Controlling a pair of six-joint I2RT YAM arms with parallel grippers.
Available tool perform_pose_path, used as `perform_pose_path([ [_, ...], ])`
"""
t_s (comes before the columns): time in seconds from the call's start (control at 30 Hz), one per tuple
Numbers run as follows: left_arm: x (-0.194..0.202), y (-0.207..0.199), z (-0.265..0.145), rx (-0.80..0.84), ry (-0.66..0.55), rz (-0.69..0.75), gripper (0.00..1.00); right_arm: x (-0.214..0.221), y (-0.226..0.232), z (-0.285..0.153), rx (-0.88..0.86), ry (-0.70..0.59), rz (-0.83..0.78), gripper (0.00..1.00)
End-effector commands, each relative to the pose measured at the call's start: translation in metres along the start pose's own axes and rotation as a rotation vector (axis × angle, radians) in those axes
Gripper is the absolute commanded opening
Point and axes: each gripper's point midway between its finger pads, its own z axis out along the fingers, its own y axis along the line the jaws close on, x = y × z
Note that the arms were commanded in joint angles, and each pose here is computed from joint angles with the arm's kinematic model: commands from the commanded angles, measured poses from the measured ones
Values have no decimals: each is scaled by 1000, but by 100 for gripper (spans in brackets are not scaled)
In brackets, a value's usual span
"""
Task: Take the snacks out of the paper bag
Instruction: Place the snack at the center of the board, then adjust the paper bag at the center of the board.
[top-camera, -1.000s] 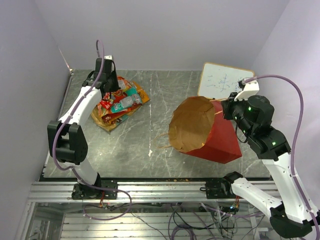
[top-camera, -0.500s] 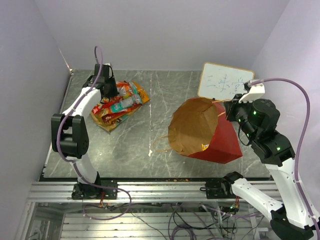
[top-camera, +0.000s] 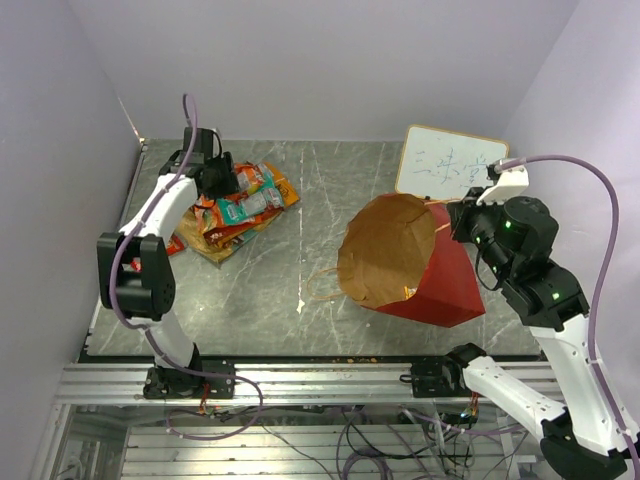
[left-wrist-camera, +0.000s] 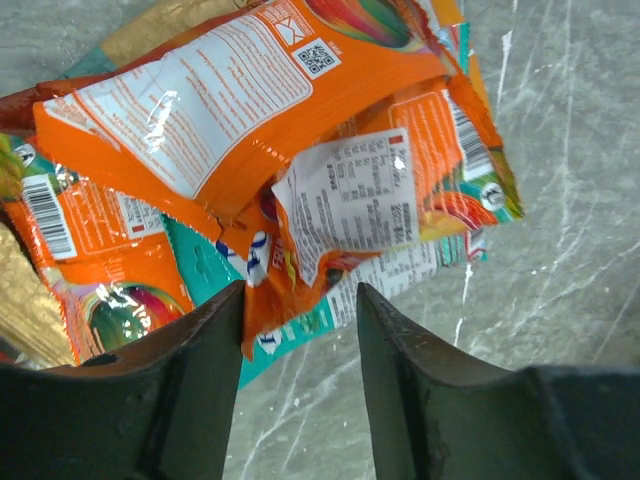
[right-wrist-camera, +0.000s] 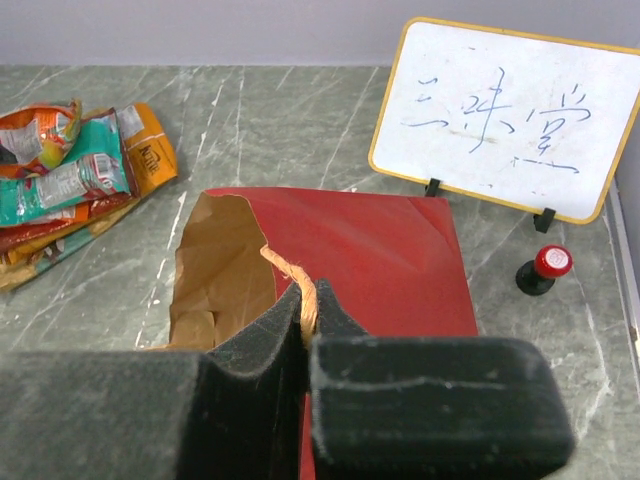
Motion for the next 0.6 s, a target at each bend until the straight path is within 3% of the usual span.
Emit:
perform_pose_path([
  [0.0,-8,-10,-36,37,-44,-13,61,2,7,4,-28,8,10,0],
  [0.17,-2,-9,-64,28,-62,-68,84,2,11,9,-42,12,4,0],
  [0.27,20,-21,-79,102,-45,-134,96,2,11,11,-43,13,0,0],
  [0.4,75,-79,-91,316,12,-138,97,2,8,13,-22,10,-12,0],
  [0.57,162,-153,-96,549,134,-40,97,-1,4,13,-1,4,-22,0],
])
